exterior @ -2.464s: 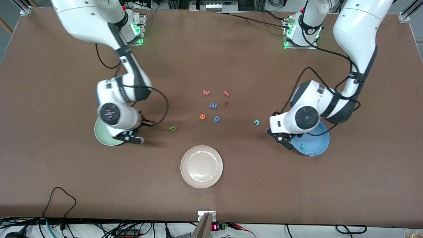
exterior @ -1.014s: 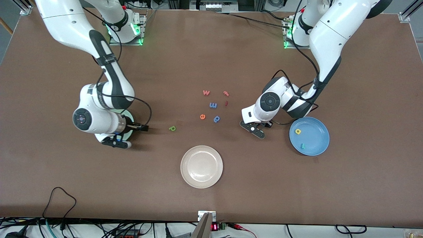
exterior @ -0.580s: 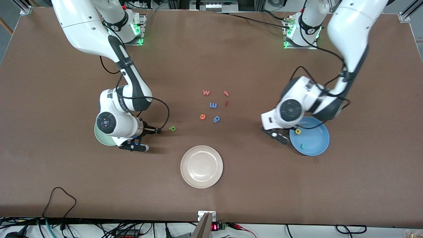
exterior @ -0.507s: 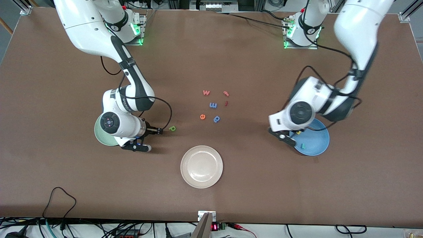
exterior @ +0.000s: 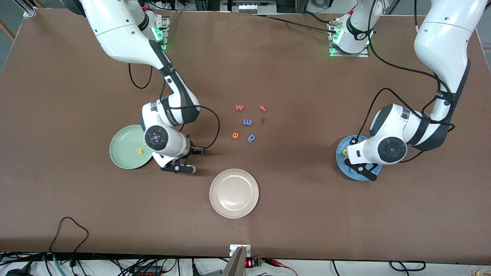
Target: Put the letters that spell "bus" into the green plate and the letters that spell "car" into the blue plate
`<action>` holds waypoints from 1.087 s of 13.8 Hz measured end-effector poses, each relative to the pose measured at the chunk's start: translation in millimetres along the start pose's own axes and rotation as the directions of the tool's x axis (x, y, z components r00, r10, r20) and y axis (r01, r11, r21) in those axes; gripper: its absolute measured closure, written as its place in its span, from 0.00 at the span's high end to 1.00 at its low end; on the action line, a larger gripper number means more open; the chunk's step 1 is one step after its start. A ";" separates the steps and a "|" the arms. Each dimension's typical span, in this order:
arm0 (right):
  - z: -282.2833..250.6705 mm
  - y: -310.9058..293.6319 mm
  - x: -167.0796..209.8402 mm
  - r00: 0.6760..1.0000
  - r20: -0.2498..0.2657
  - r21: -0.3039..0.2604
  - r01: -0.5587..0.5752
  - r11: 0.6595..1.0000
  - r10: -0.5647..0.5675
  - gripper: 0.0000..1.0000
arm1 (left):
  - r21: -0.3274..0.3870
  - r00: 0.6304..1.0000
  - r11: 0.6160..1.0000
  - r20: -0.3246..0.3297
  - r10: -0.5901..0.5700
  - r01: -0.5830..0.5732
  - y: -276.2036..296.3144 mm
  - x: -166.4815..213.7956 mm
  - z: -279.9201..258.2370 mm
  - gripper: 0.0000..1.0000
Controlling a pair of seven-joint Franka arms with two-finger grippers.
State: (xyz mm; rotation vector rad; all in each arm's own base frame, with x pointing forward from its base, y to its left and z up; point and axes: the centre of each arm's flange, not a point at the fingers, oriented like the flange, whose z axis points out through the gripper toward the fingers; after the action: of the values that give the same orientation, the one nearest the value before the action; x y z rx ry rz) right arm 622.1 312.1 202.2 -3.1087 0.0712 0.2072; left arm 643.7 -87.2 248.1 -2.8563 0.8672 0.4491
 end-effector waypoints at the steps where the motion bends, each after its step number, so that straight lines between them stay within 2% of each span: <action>1: 3.1 -8.7 -5.2 1.000 -0.004 -0.018 0.021 1.000 -0.021 0.56 | 0.015 1.000 1.000 -0.018 0.003 -0.003 0.1 -0.8 -17.1 0.71; 3: 9.5 -15.1 -9.0 0.999 -0.003 -0.035 0.041 0.999 -0.041 0.56 | 0.046 0.998 0.999 -0.060 -0.005 0.008 4.4 -7.8 -74.0 0.93; 4: 11.3 -14.3 -8.4 0.999 -0.007 -0.046 0.049 0.998 -0.049 0.56 | 0.040 0.997 0.999 -0.068 -0.023 0.026 6.8 -16.7 -111.2 1.00; 8: 15.5 -10.1 -6.5 0.996 -0.024 -0.103 0.087 0.991 -0.090 0.56 | -0.012 0.992 0.993 -0.054 -0.117 0.117 -9.8 -67.3 -225.9 1.00; 10: 18.3 -9.8 -6.2 0.996 -0.024 -0.104 0.086 0.991 -0.089 0.56 | -0.033 0.989 0.990 -0.045 -0.141 0.140 -15.1 -86.5 -259.0 1.00; 14: 16.1 -11.6 -4.0 0.995 -0.046 -0.094 0.087 0.992 -0.091 0.56 | -0.072 0.970 0.975 -0.110 -0.217 0.210 -31.6 -111.1 -294.6 1.00; 15: 14.9 -12.6 -2.9 0.994 -0.058 -0.088 0.088 0.992 -0.093 0.56 | -0.100 0.959 0.965 -0.129 -0.254 0.242 -33.0 -117.5 -298.2 1.00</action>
State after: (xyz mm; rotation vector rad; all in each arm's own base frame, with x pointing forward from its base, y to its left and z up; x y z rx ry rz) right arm 617.9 325.3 188.2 -3.1944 -0.0795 0.1148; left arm 642.3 -58.4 569.0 -3.0486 0.5062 0.2626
